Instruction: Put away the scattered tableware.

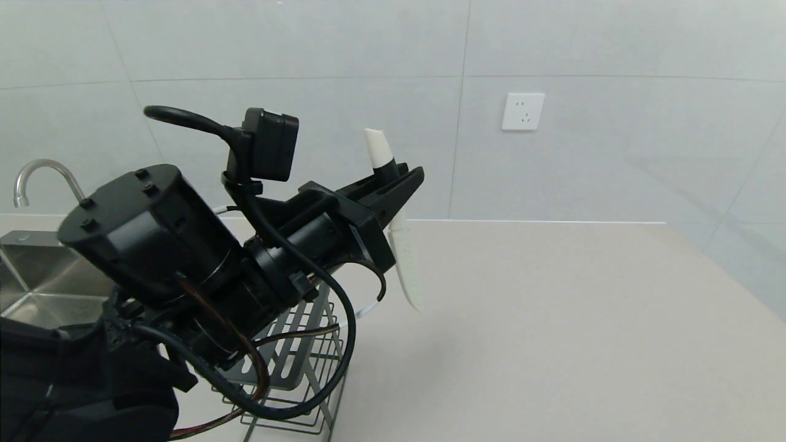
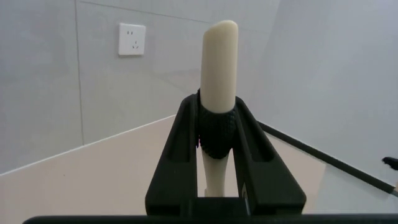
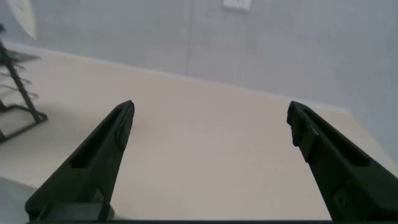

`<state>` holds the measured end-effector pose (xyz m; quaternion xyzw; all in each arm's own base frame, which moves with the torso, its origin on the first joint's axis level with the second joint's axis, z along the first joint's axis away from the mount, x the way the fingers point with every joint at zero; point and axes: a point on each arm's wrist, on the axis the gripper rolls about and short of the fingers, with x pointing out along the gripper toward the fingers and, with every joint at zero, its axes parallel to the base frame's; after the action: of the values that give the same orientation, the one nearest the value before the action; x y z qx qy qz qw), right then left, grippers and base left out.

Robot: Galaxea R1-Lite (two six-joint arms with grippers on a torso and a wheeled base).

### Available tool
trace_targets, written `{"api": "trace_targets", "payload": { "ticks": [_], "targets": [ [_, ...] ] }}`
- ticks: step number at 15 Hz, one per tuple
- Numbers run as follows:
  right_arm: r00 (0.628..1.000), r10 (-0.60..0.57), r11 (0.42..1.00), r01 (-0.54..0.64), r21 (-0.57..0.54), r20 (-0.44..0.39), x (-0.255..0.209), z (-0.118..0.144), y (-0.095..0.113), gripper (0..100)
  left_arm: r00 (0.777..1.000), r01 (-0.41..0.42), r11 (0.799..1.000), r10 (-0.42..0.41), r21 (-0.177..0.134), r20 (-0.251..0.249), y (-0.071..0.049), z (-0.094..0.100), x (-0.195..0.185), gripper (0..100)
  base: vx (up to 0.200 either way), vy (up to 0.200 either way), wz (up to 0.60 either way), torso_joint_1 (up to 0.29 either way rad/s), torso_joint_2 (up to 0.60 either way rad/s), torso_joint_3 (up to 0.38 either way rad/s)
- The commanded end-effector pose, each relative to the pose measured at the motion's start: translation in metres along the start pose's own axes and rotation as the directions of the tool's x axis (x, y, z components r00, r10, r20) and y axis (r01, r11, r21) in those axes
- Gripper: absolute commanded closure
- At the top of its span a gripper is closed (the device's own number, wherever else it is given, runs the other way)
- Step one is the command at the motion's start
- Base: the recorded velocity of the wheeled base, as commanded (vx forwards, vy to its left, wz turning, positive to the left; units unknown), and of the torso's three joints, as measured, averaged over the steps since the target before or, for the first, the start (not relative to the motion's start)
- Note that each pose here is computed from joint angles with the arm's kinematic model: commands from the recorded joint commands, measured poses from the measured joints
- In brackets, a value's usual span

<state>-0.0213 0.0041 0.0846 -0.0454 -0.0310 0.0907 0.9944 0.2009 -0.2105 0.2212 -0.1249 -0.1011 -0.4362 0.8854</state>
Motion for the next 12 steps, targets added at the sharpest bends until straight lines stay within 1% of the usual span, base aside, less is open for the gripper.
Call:
{"api": "trace_targets", "payload": {
  "ticks": [1, 2, 3, 4, 5, 6, 7, 8, 10, 11, 12],
  "targets": [
    [0.999, -0.03, 1.0, 0.03, 0.0, -0.023, -0.001, -0.004, 0.0, 100, 1.0, -0.005, 0.999, 0.004, 0.035, 0.017, -0.002, 0.019, -0.014, 100, 0.0, 0.0, 0.0, 0.0, 0.0, 0.0],
    [0.999, -0.034, 0.999, 0.034, 0.0, -0.02, -0.001, -0.004, 0.0, 100, 1.0, -0.007, 0.999, 0.007, 0.044, 0.002, -0.003, 0.021, -0.018, 100, 0.0, 0.0, 0.0, 0.0, 0.0, 0.0],
    [0.999, -0.034, 0.999, 0.034, 0.003, -0.022, -0.001, -0.004, 0.0, 100, 0.999, -0.012, 0.998, 0.015, 0.069, -0.046, -0.005, 0.026, -0.028, 100, 0.0, 0.0, 0.0, 0.0, 0.0, 0.0],
    [0.999, -0.034, 0.999, 0.034, 0.006, -0.02, -0.001, -0.004, 0.0, 100, 0.997, -0.012, 0.994, 0.02, 0.106, -0.075, -0.007, 0.031, -0.033, 100, 0.0, 0.0, 0.0, 0.0, 0.0, 0.0],
    [0.999, -0.034, 0.999, 0.034, 0.009, -0.02, -0.001, -0.004, 0.0, 100, 0.996, -0.011, 0.991, 0.022, 0.132, -0.082, -0.007, 0.033, -0.033, 100, 0.0, 0.0, 0.0, 0.0, 0.0, 0.0],
    [0.999, -0.034, 0.999, 0.034, 0.012, -0.017, -0.001, -0.004, 0.0, 100, 0.998, -0.015, 0.985, 0.025, 0.174, -0.06, -0.01, 0.04, -0.028, 100, 0.0, 0.0, 0.0, 0.0, 0.0, 0.0],
    [0.999, -0.037, 0.999, 0.037, 0.021, -0.019, -0.001, -0.004, 0.0, 100, 0.999, -0.028, 0.979, 0.035, 0.2, -0.032, -0.013, 0.046, -0.023, 100, 0.0, 0.0, 0.0, 0.0, 0.0, 0.0],
    [0.999, -0.036, 0.999, 0.036, 0.036, -0.016, -0.002, -0.004, 0.0, 100, 0.999, -0.044, 0.978, 0.047, 0.205, -0.012, -0.02, 0.05, -0.019, 100, 0.0, 0.0, 0.0, 0.0, 0.0, 0.0],
    [0.999, -0.036, 0.998, 0.036, 0.047, -0.017, -0.002, -0.004, 0.0, 100, 0.993, -0.116, 0.975, 0.119, 0.192, -0.009, -0.03, 0.048, -0.02, 100, 0.0, 0.0, 0.0, 0.0, 0.0, 0.0],
    [0.999, -0.035, 0.998, 0.036, 0.046, -0.02, -0.001, -0.004, 0.0, 100, 0.988, -0.153, 0.97, 0.156, 0.189, -0.002, -0.032, 0.048, -0.02, 100, 0.0, 0.0, 0.0, 0.0, 0.0, 0.0],
    [0.999, -0.037, 0.998, 0.038, 0.046, -0.019, -0.001, -0.004, 0.0, 100, 0.986, -0.165, 0.968, 0.168, 0.191, 0.001, -0.031, 0.049, -0.02, 100, 0.0, 0.0, 0.0, 0.0, 0.0, 0.0]
  ]
}}
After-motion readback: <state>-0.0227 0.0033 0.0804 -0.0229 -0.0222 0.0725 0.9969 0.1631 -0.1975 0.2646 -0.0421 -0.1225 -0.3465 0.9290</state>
